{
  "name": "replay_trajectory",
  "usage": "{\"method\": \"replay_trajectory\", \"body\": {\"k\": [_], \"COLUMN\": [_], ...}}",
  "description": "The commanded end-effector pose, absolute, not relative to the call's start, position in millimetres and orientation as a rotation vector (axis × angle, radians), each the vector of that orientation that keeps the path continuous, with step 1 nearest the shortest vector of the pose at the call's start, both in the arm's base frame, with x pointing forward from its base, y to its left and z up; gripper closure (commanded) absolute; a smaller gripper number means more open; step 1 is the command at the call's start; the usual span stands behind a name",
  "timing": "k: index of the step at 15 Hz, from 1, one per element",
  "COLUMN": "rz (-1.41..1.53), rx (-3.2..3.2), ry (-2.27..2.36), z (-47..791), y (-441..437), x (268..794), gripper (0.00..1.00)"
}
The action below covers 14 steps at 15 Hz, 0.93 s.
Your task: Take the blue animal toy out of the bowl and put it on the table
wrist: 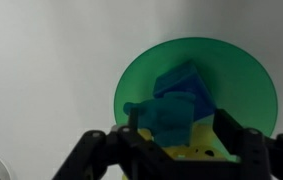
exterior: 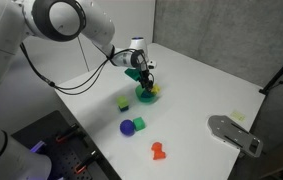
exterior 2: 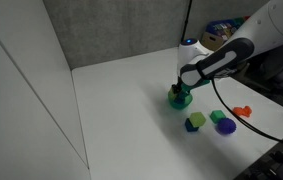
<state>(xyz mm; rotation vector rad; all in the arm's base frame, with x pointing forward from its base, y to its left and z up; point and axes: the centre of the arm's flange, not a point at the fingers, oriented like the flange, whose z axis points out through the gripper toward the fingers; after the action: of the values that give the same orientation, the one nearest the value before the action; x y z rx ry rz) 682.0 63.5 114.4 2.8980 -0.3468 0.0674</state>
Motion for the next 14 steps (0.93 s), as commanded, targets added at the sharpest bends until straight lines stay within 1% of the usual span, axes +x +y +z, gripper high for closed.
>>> {"method": "replay_trajectory", "body": {"k": [1,5,6,7,8,10,11,14], "rz": [0.107,0.111,0.11,0.11,0.114,0.117,0.118,0.104], "rx": [2.872,2.874,2.882,2.889,2.899,2.916,2.928,2.971], "ry": [-0.361,-0.366,-0.374,-0.38,-0.387,-0.404,-0.416,-0.463], "z": [114,117,122,127,134,148,157,184], "y": [66,68,68,68,68,68,67,64], "x": [692,692,693,693,694,697,698,699], "gripper": [0.53,0.85,0.91,0.9,0.93,0.91,0.93,0.92]}}
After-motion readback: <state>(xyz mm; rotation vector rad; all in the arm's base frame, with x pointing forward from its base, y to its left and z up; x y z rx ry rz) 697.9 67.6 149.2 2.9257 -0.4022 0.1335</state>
